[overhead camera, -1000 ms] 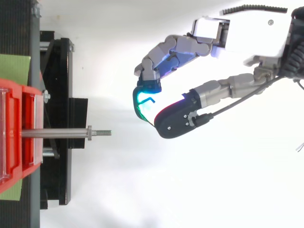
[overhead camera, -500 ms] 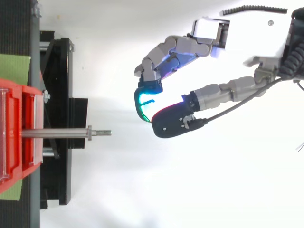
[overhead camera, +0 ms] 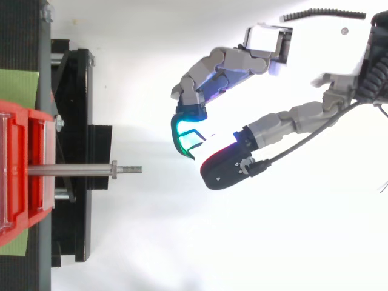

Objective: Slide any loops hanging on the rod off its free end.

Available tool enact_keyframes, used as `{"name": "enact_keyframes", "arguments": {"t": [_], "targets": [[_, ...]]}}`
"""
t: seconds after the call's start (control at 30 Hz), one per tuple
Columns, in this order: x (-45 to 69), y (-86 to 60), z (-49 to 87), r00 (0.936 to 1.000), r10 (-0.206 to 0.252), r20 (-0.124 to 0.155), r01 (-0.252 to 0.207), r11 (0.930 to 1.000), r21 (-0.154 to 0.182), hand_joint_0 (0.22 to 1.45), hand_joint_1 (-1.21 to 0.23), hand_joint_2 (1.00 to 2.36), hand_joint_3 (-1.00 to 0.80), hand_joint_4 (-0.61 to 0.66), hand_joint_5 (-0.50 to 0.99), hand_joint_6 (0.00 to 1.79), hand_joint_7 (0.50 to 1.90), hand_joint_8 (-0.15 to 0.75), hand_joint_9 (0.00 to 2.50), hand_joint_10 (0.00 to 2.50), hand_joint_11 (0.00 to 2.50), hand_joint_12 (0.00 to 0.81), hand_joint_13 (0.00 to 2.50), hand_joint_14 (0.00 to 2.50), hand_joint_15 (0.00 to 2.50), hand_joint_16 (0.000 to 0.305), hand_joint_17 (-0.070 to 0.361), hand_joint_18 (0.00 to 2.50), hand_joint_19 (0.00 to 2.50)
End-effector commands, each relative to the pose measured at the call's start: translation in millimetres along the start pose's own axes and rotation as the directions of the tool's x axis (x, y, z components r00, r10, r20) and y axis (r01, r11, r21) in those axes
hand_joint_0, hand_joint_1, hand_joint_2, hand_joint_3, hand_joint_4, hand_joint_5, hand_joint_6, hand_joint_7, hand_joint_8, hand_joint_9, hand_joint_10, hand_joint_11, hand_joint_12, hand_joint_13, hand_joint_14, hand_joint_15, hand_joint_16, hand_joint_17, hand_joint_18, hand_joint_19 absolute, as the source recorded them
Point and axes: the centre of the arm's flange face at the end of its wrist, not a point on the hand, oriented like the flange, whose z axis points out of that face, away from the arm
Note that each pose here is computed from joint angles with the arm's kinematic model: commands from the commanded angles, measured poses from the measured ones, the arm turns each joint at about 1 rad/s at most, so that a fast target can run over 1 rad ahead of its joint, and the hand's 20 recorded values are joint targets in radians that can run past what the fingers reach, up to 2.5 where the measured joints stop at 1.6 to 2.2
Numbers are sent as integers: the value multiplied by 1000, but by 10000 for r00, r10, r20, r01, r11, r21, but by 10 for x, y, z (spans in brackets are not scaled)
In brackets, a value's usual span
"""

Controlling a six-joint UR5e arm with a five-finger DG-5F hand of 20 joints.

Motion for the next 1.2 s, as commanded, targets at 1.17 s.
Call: {"name": "enact_keyframes", "arguments": {"t": [1.17], "targets": [[11,15,1,10000,21,-16,-21,10000,-24,572,-794,1015,-283,130,-153,900,979,262,659,16,427,332,452,8,203,47,106,467,337]]}}
